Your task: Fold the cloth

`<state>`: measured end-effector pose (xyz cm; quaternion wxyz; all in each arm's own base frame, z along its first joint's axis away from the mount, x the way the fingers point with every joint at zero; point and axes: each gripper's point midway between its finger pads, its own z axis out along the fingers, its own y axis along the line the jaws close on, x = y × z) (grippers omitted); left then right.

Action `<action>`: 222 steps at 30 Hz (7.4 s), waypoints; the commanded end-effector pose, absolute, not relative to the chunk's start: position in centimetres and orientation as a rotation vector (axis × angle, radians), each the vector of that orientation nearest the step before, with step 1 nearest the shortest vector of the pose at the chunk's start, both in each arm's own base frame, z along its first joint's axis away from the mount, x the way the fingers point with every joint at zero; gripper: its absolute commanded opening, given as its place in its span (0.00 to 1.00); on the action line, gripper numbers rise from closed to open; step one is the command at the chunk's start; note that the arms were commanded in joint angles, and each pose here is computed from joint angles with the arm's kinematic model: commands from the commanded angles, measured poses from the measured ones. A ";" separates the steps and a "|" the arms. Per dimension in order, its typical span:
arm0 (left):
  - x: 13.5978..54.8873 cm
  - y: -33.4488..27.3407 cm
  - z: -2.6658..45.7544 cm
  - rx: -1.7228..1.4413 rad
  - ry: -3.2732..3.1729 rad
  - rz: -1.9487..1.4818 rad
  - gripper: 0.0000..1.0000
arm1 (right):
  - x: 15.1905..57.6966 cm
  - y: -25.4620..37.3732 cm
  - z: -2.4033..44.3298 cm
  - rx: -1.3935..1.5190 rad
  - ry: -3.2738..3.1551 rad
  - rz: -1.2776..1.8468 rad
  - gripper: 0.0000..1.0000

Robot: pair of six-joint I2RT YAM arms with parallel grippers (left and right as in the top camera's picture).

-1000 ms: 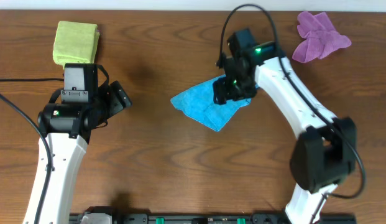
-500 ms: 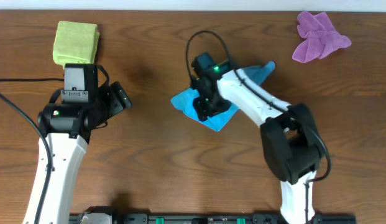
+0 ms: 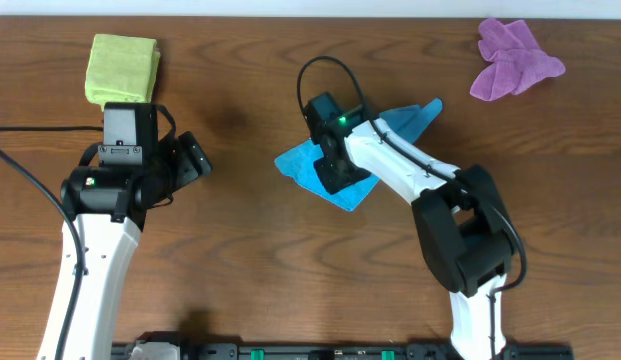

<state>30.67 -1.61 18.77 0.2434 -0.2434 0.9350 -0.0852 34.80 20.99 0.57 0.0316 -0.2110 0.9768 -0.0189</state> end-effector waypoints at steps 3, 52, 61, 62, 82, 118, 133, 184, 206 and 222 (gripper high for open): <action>30.8 -1.5 19.2 -0.640 2.551 -0.222 0.91 | 34.7 20.6 -0.4 -0.617 3.022 -0.097 0.13; 30.6 -1.1 19.1 -0.639 2.556 -0.193 0.95 | 40.5 18.8 16.8 -0.349 2.956 0.066 0.50; 30.3 -1.1 18.9 -0.641 2.571 -0.187 0.95 | 42.1 17.7 7.4 -0.255 3.120 0.020 0.43; 30.2 -1.1 18.9 -0.642 2.571 -0.187 0.95 | 42.0 17.7 6.5 -0.258 3.140 0.010 0.42; 30.0 -1.1 18.8 -0.643 2.580 -0.184 0.95 | 43.1 18.7 2.4 -0.259 3.159 0.051 0.42; 30.1 -1.1 18.8 -0.633 2.580 -0.182 0.95 | 44.0 11.6 21.5 -0.042 2.880 -0.135 0.02; 30.0 -1.1 18.8 -0.633 2.583 -0.181 0.95 | 38.8 28.8 34.3 -0.560 2.420 0.469 0.02; 29.9 -0.1 18.7 -0.648 2.573 -0.106 0.95 | 37.2 28.8 34.5 -0.456 2.509 0.658 0.02; 29.9 -0.2 18.7 -0.647 2.577 -0.111 0.95 | 42.5 11.2 27.9 0.141 2.750 0.052 0.99; 30.1 1.6 18.9 -0.695 2.540 -0.029 0.94 | 37.1 20.5 14.7 -0.701 2.999 0.012 0.54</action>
